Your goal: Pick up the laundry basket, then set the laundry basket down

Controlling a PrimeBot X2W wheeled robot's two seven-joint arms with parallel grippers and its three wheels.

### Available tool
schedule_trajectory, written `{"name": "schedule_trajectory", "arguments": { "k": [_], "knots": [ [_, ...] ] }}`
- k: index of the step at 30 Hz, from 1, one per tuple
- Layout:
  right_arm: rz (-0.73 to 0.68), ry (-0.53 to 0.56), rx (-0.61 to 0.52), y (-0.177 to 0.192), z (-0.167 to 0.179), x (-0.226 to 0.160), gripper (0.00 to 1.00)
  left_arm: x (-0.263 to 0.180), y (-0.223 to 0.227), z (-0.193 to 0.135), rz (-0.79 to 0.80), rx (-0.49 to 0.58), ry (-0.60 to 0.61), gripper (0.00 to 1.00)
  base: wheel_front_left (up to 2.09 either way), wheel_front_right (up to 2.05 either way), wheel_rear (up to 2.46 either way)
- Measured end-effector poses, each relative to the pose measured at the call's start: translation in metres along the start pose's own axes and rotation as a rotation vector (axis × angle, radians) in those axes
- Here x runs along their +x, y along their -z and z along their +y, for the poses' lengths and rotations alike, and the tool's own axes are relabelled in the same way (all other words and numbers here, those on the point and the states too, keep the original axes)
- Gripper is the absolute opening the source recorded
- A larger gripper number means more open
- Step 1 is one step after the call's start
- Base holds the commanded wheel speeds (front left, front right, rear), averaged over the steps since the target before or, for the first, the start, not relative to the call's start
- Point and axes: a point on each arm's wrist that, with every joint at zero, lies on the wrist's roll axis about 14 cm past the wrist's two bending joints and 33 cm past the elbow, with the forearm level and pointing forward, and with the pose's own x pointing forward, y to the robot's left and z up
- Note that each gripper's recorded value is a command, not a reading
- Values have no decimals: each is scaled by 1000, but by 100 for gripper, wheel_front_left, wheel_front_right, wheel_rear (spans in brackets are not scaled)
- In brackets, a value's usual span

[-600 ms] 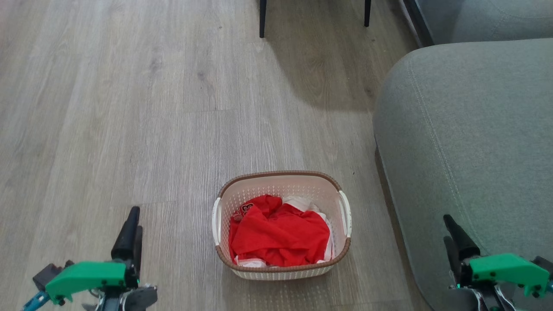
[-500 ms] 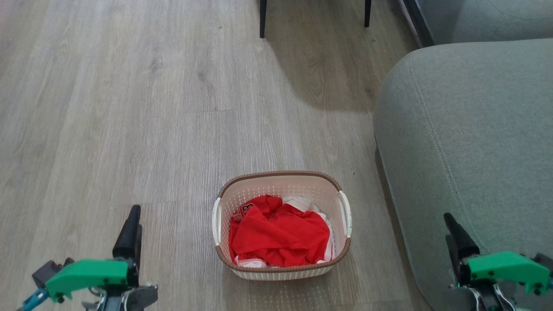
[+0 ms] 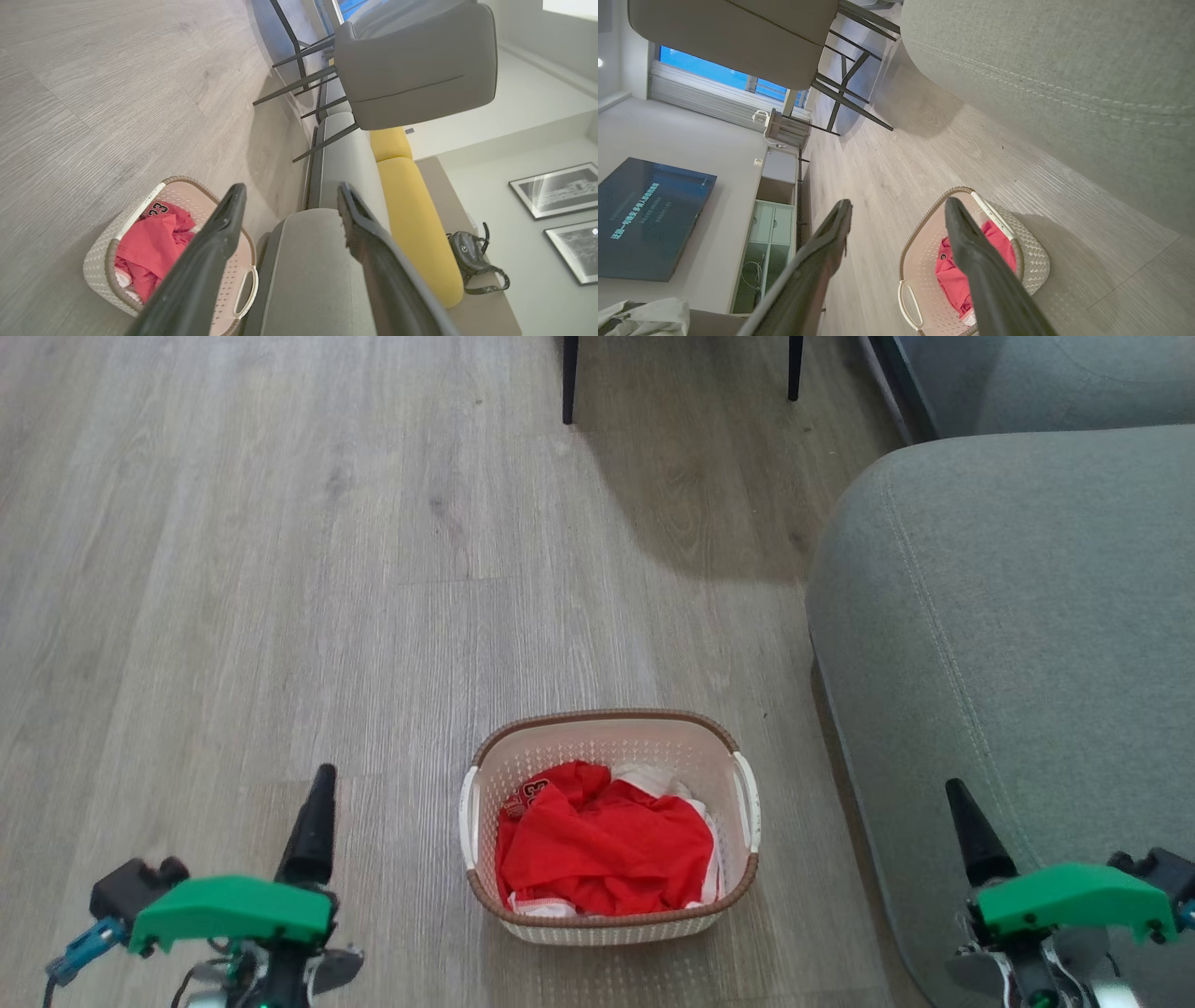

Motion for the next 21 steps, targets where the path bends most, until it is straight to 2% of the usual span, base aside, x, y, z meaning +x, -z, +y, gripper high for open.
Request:
{"name": "schedule_trajectory", "arguments": {
  "k": [21],
  "knots": [
    [11,-64,-295,11,17,-1,100,-2,5,-9,-8,386,2,100,0,0,0]
  ]
}}
